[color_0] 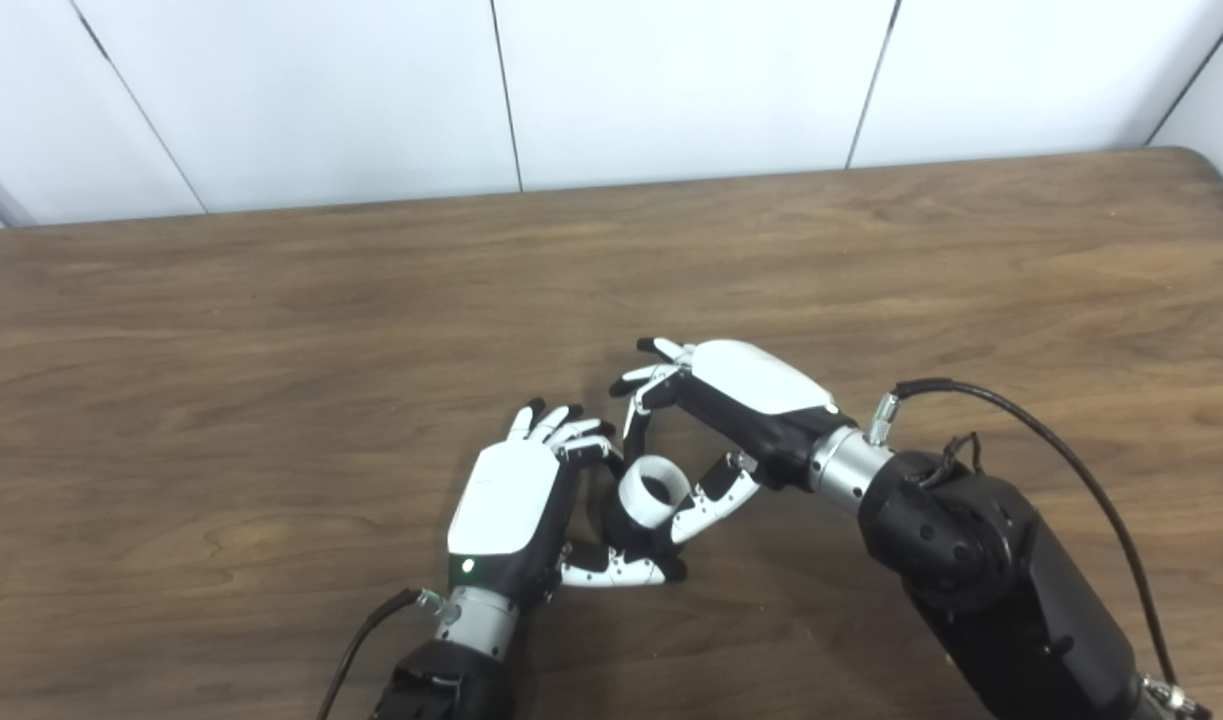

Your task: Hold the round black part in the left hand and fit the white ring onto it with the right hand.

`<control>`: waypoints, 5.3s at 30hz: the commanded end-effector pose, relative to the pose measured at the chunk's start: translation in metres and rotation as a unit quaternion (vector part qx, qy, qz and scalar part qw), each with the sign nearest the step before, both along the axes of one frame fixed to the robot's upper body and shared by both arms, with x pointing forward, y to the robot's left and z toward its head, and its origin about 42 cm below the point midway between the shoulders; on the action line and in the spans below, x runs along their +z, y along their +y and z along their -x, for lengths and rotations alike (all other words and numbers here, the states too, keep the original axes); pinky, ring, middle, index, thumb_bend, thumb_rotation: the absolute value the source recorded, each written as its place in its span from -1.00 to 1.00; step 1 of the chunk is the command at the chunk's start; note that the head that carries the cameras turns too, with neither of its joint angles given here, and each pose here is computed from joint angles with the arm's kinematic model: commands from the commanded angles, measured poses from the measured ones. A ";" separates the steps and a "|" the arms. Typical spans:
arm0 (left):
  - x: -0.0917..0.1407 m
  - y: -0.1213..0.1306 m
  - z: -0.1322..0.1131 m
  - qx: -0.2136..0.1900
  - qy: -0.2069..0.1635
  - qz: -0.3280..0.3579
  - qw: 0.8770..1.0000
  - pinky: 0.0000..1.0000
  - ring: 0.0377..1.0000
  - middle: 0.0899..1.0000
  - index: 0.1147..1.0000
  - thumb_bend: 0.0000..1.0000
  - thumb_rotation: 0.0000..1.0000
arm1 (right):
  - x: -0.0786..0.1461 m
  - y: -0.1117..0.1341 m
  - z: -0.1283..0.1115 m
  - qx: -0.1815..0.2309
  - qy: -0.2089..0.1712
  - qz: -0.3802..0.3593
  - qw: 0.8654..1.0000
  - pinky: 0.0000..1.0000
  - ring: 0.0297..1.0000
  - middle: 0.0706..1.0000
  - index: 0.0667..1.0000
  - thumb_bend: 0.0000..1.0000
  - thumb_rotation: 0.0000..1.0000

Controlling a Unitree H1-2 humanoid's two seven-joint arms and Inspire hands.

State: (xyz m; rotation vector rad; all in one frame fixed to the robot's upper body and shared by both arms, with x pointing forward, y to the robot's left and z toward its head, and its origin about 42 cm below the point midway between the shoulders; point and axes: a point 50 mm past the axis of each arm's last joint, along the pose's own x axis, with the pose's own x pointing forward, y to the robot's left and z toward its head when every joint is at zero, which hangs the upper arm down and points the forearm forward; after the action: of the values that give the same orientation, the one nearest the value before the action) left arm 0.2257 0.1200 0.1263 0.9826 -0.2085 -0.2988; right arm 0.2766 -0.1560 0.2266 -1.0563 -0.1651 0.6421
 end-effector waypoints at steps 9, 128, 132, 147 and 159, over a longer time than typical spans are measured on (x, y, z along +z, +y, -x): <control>0.000 -0.002 0.000 -0.009 -0.002 -0.006 1.000 1.00 0.82 0.57 -0.17 0.04 -0.90 | 0.016 0.005 -0.002 0.012 -0.036 -0.013 0.999 1.00 1.00 0.69 -0.11 0.04 -0.72; 0.003 -0.006 -0.003 -0.011 -0.008 -0.008 1.000 1.00 0.80 0.56 -0.17 0.04 -0.91 | 0.011 0.002 -0.001 0.006 -0.023 -0.001 1.000 1.00 1.00 0.71 -0.08 0.05 -0.69; 0.003 -0.006 -0.003 -0.011 -0.007 -0.009 1.000 1.00 0.80 0.56 -0.17 0.04 -0.90 | 0.012 0.002 -0.002 0.006 -0.021 -0.002 1.000 1.00 1.00 0.74 0.06 0.43 -0.60; 0.003 -0.005 -0.003 -0.010 -0.006 -0.009 1.000 1.00 0.81 0.56 -0.17 0.05 -0.90 | 0.013 0.003 -0.002 0.009 -0.017 0.008 1.000 1.00 1.00 0.80 0.24 1.00 -0.33; 0.003 -0.003 -0.002 -0.009 -0.004 -0.010 1.000 1.00 0.82 0.57 -0.17 0.04 -0.90 | 0.018 -0.009 0.000 -0.010 -0.030 -0.002 1.000 1.00 1.00 0.78 0.19 1.00 -0.36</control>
State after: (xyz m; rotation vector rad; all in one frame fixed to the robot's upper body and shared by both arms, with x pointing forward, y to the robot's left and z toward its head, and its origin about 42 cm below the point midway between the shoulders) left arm 0.2272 0.1170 0.1276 0.9878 -0.2143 -0.3082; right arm 0.2777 -0.1630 0.2281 -1.0674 -0.1292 0.6384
